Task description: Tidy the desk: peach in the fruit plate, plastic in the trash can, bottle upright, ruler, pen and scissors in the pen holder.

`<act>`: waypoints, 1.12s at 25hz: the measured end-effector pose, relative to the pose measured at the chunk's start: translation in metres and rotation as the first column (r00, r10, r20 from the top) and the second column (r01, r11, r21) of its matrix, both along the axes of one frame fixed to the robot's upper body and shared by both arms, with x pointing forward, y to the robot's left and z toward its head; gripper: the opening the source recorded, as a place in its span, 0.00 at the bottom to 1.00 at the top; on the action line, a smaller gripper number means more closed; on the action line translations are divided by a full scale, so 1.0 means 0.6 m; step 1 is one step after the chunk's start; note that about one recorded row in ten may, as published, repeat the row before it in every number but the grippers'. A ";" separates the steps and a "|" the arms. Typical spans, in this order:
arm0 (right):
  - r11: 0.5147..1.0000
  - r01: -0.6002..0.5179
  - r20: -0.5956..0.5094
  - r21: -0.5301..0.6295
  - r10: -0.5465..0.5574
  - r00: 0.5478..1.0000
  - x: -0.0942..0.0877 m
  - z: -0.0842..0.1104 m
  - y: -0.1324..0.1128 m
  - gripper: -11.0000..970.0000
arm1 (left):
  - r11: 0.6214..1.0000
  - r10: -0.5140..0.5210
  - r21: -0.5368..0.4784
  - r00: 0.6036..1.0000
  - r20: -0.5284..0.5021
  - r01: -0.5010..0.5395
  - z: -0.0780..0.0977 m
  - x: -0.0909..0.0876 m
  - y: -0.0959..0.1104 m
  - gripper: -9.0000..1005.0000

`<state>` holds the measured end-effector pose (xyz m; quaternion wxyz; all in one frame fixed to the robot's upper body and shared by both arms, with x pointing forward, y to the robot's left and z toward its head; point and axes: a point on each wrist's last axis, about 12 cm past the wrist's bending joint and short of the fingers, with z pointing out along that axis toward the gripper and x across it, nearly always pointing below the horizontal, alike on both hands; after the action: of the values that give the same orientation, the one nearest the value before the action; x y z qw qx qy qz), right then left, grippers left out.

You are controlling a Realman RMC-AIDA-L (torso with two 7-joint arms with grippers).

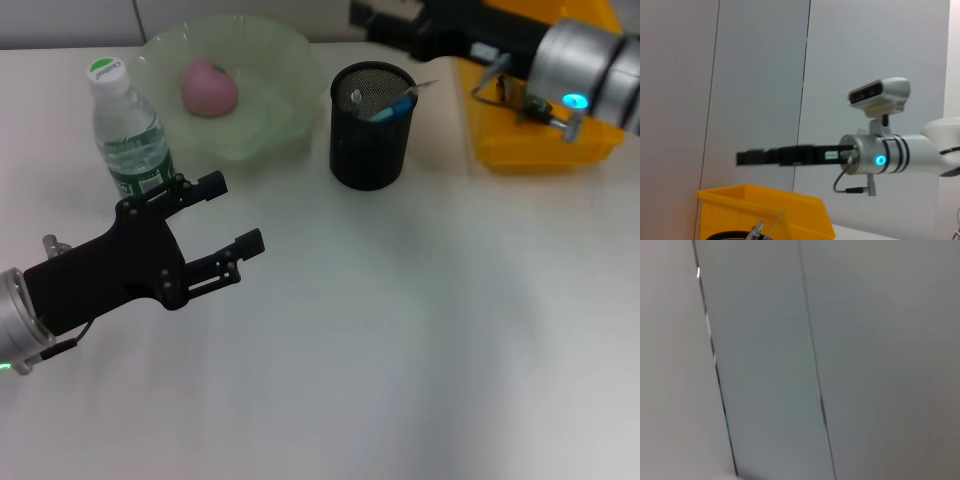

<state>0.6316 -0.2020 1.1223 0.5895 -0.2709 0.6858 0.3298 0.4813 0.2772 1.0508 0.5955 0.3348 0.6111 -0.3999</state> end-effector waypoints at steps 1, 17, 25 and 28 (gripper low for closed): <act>0.997 -0.008 0.009 0.076 0.007 1.000 -0.015 0.006 -0.018 0.68 | 1.000 -0.002 -0.004 1.000 -0.005 0.002 0.000 0.001 -0.001 0.79; 0.875 -0.477 0.012 0.081 0.478 0.878 -0.175 -0.014 -0.110 0.84 | 0.991 -0.132 0.007 0.978 -0.164 0.135 0.012 0.008 0.002 0.79; 0.828 -0.557 -0.152 -0.066 0.543 0.826 -0.176 -0.057 -0.076 0.84 | 0.984 -0.151 0.060 0.967 -0.207 0.166 0.011 0.008 0.014 0.79; 0.820 -0.568 -0.161 -0.074 0.552 0.818 -0.176 -0.060 -0.068 0.84 | 0.979 -0.159 0.090 0.964 -0.215 0.181 0.009 0.011 0.012 0.79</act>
<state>0.5261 -0.2426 1.0864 0.4024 -0.4728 0.6314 0.4647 0.4878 0.2846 1.0560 0.4732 0.3747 0.6594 -0.4483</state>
